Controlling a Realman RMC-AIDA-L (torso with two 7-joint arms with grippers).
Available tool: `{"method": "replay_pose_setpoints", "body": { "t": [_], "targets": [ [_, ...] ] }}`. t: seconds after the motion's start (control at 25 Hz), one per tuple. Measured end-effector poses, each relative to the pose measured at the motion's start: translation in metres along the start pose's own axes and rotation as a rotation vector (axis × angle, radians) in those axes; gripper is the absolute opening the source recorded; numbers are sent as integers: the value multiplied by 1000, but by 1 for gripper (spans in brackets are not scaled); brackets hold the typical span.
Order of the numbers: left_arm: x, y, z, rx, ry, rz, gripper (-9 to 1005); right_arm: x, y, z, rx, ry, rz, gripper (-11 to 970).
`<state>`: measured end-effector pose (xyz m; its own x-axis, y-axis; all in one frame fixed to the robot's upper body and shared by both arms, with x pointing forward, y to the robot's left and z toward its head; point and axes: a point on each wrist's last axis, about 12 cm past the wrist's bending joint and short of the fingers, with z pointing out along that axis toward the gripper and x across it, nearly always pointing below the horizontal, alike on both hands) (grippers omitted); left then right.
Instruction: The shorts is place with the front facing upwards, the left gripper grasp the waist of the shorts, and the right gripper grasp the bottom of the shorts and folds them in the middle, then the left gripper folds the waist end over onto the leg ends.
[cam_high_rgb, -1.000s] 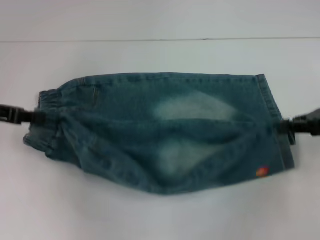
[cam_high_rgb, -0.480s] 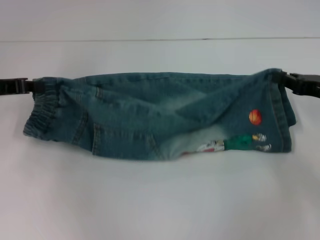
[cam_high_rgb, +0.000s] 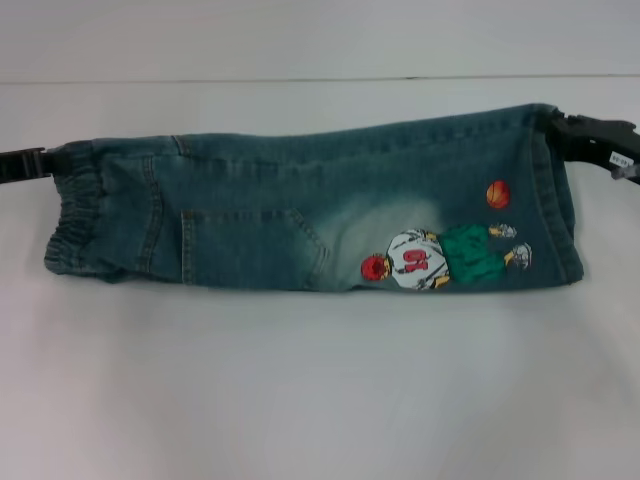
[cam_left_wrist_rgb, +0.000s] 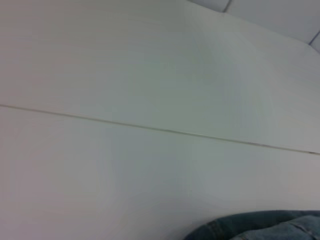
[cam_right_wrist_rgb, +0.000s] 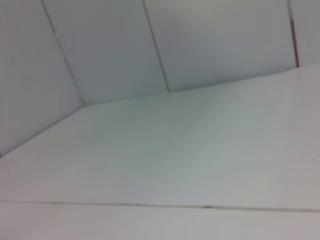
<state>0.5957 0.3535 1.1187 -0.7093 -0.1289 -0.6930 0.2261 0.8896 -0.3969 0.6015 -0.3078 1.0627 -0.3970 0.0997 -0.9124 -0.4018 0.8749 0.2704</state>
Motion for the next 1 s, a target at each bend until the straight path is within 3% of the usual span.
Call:
{"method": "replay_pose_setpoints", "body": {
  "t": [0.72,0.92,1.0],
  "targets": [
    [10,1,13,-38,-8,24,28,-8,15,37,59,81,-121,55],
    [12,0,18,-54,-17,42,30,-4,19,43,72,115,-126,145],
    [14,0,18,-58,-16,38,98,-3,19,43,75,118,-117,181]
  ]
}}
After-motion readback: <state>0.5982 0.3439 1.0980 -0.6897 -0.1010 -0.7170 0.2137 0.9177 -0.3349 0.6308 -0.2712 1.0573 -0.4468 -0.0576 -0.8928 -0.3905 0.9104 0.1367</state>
